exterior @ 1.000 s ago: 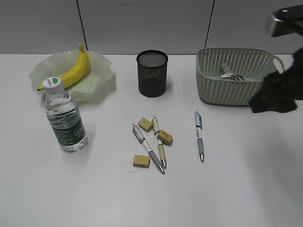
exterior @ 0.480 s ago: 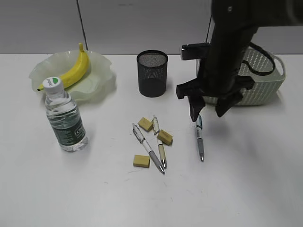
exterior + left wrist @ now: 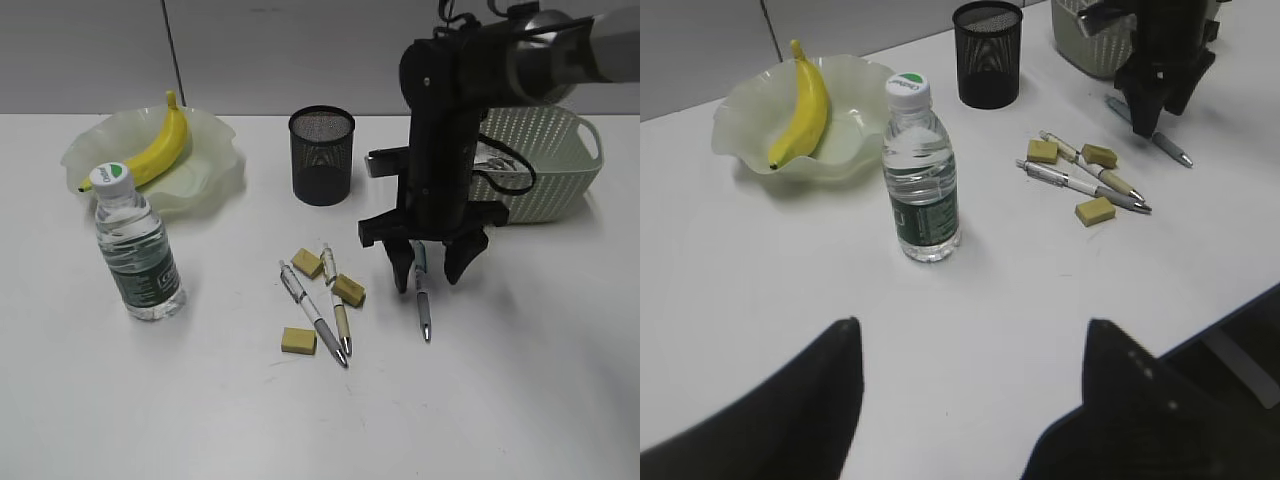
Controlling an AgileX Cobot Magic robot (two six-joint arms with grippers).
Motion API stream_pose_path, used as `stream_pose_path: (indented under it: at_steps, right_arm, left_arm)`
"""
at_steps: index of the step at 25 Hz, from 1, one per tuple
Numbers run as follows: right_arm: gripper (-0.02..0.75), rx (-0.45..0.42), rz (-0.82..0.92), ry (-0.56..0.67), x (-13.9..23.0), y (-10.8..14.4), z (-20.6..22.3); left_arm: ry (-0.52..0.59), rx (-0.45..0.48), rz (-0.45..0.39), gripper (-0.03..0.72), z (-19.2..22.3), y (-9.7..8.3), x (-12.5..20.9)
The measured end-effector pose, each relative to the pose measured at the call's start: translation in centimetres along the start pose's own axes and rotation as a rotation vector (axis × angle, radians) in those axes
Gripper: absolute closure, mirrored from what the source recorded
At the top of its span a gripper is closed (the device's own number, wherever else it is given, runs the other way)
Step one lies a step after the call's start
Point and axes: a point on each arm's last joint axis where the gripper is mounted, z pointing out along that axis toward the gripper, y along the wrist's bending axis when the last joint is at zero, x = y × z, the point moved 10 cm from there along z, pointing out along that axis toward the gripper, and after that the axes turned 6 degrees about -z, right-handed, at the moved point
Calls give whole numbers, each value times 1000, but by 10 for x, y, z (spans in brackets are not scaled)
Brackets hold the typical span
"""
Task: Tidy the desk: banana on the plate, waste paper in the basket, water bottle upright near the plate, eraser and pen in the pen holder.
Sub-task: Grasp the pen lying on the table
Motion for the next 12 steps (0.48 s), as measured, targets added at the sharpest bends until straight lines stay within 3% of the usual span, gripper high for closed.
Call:
stream_pose_path:
  at_steps: [6,9,12]
  right_arm:
    - [287,5,5,37,3,0,16]
    - [437,7,4,47,4,0,20]
    - [634,-4,-15,51,4,1,21]
  left_arm:
    - [0,0,0,179,0,0,0]
    - [0,0,0,179,0,0,0]
    - [0,0,0,179,0,0,0]
